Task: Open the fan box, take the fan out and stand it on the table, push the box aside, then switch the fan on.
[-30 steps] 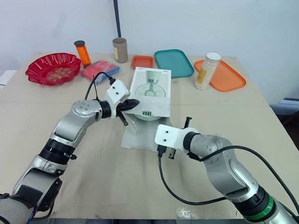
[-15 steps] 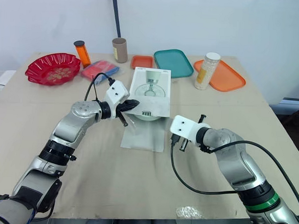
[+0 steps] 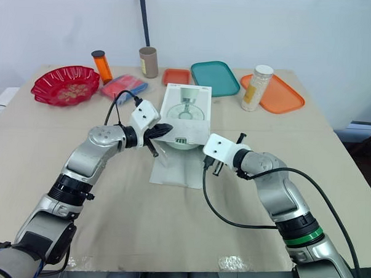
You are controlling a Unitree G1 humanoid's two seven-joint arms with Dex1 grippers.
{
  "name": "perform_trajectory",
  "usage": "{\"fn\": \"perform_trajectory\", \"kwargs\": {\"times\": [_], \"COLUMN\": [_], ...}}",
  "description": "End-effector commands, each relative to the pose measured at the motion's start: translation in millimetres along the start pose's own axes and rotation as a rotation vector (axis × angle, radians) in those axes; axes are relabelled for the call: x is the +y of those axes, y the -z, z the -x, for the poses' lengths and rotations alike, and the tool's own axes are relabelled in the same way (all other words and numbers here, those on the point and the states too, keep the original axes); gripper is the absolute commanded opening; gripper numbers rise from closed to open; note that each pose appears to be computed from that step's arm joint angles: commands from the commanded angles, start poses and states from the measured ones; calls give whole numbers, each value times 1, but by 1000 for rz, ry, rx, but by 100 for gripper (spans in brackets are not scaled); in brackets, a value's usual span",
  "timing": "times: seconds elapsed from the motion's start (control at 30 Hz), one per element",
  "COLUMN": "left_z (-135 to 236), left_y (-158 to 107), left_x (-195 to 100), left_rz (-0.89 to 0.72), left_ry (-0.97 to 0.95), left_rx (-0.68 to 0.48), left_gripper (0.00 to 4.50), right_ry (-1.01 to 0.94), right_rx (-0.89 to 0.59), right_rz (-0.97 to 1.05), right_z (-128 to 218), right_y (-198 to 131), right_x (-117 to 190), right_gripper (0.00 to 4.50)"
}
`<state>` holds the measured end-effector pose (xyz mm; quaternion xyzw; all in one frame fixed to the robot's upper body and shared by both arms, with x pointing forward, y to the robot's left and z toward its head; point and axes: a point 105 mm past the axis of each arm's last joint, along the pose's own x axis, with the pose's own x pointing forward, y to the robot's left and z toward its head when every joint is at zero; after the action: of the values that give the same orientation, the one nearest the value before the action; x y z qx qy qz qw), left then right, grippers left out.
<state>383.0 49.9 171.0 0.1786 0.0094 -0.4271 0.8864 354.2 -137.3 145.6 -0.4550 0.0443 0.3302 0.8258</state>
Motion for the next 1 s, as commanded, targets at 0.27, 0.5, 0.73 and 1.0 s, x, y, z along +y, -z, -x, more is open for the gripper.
{"fn": "perform_trajectory", "kwargs": {"times": [0.27, 0.5, 0.73, 1.0], "left_z": [1, 3, 1, 11], "left_y": [-2, 0, -1, -9], "left_x": [-3, -3, -4, 5], "left_rz": [0, 5, 7, 25], "left_ry": [8, 4, 4, -50], "left_rx": [-7, -1, -5, -27], "left_gripper": [0, 0, 0, 0], "right_ry": [69, 124, 149, 108], "right_rx": [-102, -167, -238, -252], "right_rz": [11, 20, -196, -475], "right_z": [6, 29, 23, -5], "right_y": [-26, -59, -68, -56], "right_x": [-15, -37, -40, -27], "right_gripper": [16, 16, 16, 16]}}
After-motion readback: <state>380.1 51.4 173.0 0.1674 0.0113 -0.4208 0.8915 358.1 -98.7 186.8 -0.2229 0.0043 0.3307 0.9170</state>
